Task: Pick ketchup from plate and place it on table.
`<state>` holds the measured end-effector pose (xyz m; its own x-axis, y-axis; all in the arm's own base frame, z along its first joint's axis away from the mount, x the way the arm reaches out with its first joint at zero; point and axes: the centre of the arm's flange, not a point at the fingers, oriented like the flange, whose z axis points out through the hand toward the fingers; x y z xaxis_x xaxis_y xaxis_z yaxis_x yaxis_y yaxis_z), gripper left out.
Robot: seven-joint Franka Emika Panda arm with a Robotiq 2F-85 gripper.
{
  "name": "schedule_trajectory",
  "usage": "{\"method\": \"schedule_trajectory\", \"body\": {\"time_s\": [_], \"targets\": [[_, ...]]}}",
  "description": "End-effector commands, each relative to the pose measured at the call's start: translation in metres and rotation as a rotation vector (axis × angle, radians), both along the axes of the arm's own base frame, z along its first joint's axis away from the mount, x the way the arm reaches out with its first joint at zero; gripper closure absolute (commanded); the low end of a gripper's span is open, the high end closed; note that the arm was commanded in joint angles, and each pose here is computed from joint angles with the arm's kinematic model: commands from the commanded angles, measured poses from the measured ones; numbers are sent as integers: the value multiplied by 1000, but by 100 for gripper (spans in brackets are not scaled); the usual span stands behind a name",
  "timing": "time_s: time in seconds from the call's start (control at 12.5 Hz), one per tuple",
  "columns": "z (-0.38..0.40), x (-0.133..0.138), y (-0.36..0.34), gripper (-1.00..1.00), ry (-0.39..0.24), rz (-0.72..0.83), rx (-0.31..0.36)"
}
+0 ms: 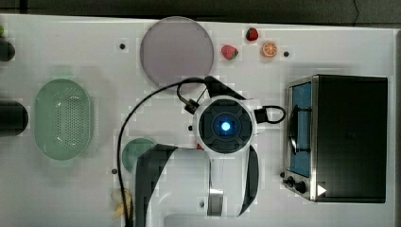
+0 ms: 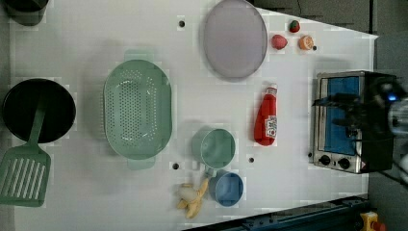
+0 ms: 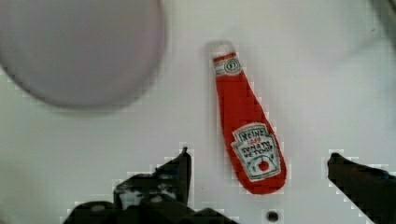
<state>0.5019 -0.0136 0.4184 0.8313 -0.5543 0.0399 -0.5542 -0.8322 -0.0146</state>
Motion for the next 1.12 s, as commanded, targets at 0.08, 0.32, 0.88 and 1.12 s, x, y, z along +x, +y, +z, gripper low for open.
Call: {"method": "schedule_trajectory", "body": {"time_s": [0.08,0.32,0.88,1.12], "targets": [[65,18,5,-100,-41,-106,3],[120,23,3,-100,-20,-112,3],[178,7,-1,-100,109,-128,1],[175,8,-1,-100,113,-128,1]]}}
